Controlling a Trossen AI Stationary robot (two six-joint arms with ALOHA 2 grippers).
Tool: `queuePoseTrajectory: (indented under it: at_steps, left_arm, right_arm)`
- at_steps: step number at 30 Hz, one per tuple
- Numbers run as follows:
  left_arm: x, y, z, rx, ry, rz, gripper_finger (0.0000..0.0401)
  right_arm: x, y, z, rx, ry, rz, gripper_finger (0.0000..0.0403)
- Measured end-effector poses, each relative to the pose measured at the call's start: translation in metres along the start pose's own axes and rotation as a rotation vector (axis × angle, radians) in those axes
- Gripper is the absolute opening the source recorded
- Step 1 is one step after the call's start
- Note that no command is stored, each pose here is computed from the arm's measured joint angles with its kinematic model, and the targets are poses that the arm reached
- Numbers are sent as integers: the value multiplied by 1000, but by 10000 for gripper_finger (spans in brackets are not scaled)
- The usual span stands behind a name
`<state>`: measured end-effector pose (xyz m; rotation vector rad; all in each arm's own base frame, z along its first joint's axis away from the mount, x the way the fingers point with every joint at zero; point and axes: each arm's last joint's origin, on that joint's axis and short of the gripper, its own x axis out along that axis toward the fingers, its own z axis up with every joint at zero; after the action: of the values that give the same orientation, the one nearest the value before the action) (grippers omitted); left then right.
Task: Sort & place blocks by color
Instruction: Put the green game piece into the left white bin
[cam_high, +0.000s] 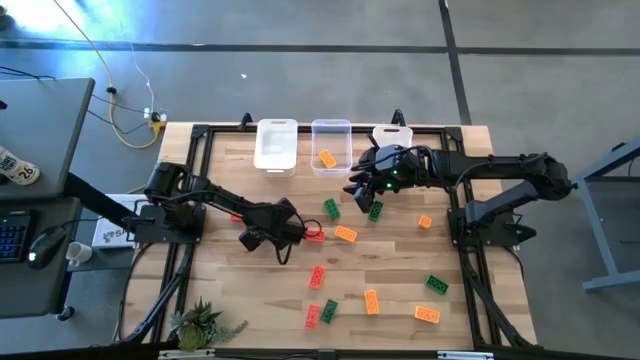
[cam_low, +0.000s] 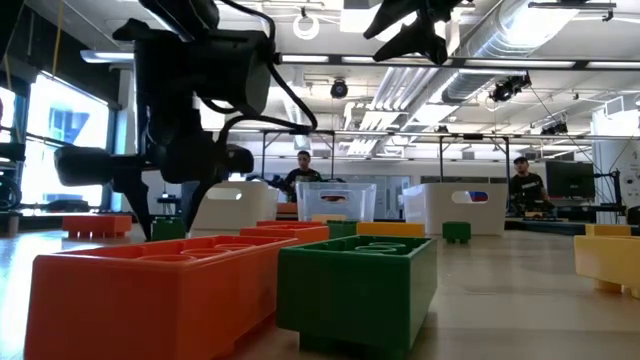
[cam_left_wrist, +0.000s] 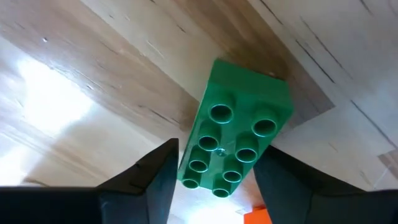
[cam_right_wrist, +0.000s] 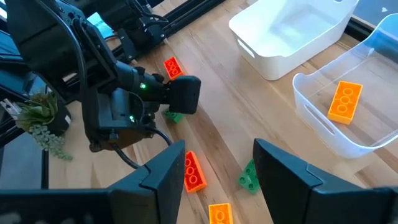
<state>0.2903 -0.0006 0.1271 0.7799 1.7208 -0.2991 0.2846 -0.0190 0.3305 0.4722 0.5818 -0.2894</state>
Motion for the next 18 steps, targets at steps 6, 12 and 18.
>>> queuePoseTrajectory:
  at_steps: [6,12,18]
  left_arm:
    - [-3,0,-2,-79,-20,-5,125]
    - [-5,2,-2,-152,-38,-1,112]
    - [-7,4,-3,-226,-64,2,112]
  right_arm:
    - [0,0,0,0,-9,-17,178]
    - [0,0,0,25,-9,-16,178]
    - [0,0,0,26,-9,-15,178]
